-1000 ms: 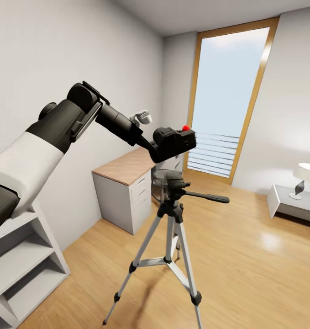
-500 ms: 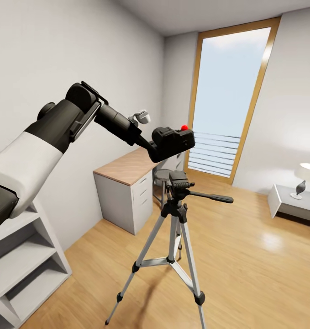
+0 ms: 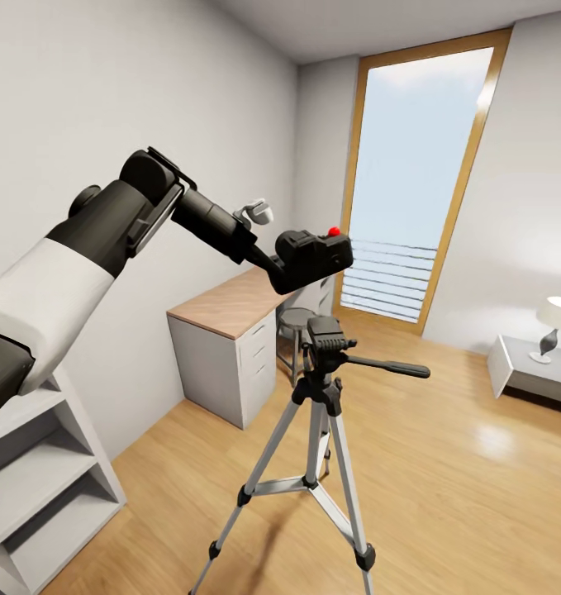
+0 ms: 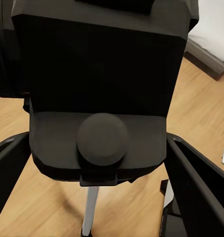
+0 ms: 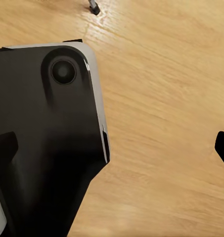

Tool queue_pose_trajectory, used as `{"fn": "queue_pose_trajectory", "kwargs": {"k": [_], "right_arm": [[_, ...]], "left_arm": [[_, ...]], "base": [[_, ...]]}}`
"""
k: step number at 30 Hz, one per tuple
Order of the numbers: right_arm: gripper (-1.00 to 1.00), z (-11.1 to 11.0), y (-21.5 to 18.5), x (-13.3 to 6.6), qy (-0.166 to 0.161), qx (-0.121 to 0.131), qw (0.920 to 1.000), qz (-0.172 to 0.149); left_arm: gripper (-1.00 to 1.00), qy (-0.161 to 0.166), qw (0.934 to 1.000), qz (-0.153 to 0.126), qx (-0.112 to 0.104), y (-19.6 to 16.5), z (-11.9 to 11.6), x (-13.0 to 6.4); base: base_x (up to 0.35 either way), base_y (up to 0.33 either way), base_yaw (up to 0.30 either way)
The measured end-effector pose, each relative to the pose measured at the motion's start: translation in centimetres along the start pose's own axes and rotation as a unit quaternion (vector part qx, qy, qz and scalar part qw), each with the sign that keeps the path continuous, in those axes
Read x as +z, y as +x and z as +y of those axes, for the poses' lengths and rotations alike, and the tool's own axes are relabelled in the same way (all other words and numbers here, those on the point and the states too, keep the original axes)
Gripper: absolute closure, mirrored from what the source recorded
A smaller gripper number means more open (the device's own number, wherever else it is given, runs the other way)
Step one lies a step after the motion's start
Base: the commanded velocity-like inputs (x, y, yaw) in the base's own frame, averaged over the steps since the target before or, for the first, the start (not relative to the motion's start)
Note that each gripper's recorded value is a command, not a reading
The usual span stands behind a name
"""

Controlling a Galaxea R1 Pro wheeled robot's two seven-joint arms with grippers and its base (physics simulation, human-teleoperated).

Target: Attach the digital camera to the camera tripod in the bedroom.

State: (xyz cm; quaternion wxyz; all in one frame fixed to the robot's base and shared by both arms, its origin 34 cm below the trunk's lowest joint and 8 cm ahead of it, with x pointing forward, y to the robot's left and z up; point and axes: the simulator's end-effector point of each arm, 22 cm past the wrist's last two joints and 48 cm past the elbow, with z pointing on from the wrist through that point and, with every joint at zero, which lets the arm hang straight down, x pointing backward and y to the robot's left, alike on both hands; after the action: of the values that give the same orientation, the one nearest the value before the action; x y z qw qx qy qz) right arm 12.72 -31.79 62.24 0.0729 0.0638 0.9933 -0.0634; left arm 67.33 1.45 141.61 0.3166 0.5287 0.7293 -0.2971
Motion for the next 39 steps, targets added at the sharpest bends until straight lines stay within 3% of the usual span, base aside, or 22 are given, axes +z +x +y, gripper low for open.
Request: {"fn": "queue_pose_trajectory", "kwargs": {"k": [6, 9, 14, 39], "right_arm": [[-1.0, 0.0, 0.0, 0.0, 0.0, 0.0, 1.0, 0.0], [-1.0, 0.0, 0.0, 0.0, 0.0, -0.001, 1.0, 0.0], [-1.0, 0.0, 0.0, 0.0, 0.0, -0.001, 1.0, 0.0], [-1.0, 0.0, 0.0, 0.0, 0.0, -0.001, 1.0, -0.001]], "left_arm": [[1.0, 0.001, 1.0, 0.001, -0.008, 0.3, 0.3, 0.2], [1.0, 0.009, 0.9993, 0.006, -0.036, 0.8, 1.0, 1.2], [1.0, 0.016, 0.9985, 0.008, -0.052, 1.0, 1.2, 2.0], [1.0, 0.023, 0.9983, 0.016, -0.051, 1.2, 0.8, 2.6]], "base": [[0.0, 0.0, 0.0], [0.0, 0.0, 0.0], [0.0, 0.0, 0.0], [0.0, 0.0, 0.0]]}}
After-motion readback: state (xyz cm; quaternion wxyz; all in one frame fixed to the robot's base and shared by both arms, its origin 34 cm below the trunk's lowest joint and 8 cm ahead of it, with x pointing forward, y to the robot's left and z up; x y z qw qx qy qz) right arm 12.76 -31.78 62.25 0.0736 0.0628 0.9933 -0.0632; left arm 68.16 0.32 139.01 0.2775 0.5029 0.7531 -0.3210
